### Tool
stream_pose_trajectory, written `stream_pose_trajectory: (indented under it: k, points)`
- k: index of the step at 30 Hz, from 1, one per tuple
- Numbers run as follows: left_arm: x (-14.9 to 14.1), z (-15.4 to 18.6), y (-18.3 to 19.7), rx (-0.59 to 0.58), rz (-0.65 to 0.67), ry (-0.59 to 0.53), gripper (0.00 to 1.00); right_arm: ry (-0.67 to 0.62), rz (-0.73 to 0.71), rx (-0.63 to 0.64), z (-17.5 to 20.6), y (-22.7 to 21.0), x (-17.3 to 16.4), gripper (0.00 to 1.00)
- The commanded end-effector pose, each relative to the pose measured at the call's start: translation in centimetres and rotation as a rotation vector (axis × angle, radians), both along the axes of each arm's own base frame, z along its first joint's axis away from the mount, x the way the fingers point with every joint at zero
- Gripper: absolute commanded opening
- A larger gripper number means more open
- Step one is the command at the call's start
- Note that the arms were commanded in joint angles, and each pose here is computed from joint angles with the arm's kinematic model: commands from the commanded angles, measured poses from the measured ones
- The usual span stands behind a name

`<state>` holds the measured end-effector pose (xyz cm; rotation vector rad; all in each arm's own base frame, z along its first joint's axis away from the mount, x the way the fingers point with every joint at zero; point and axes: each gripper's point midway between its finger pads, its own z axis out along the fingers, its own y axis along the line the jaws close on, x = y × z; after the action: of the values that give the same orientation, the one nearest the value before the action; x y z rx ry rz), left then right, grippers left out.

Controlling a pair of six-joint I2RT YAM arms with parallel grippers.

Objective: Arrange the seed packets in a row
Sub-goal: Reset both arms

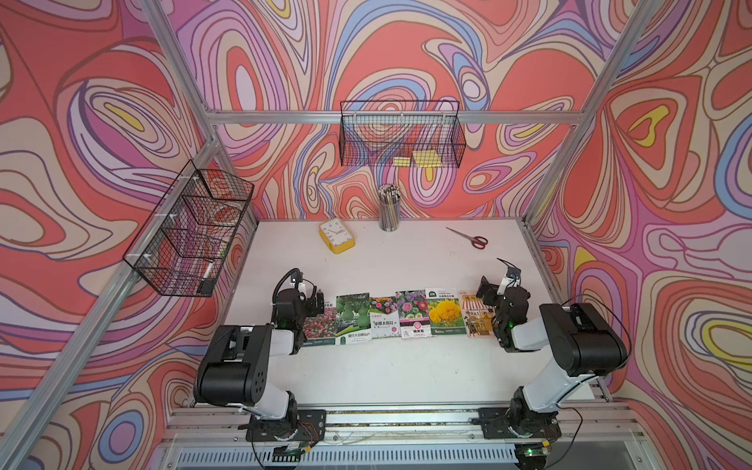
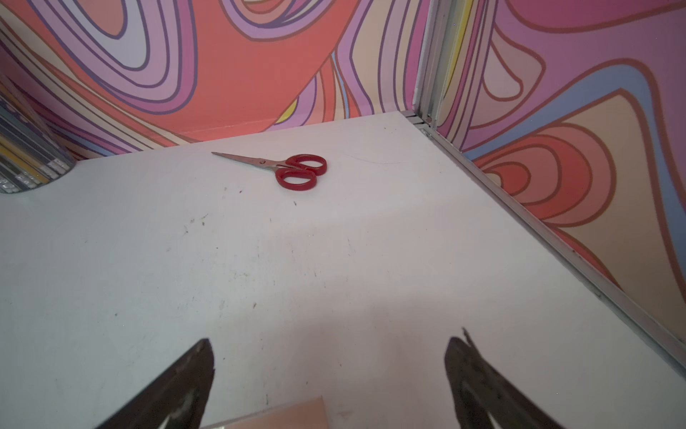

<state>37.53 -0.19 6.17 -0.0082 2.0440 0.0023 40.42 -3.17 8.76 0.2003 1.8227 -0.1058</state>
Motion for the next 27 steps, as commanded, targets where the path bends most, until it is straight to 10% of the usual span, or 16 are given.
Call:
stream_pose_trajectory:
  k: [1,27]
  points:
    - [1.5,2.8,-1.2,0.016,-0.079,-0.127,0.99,-0.003,0.105,-0.025,1.1,1.8,2.0,0.98]
    - [1.0,3.2,-0.2,0.111,0.051,-0.163,0.99,0.026,0.119,-0.024,0.7,2.0,2.4,0.98]
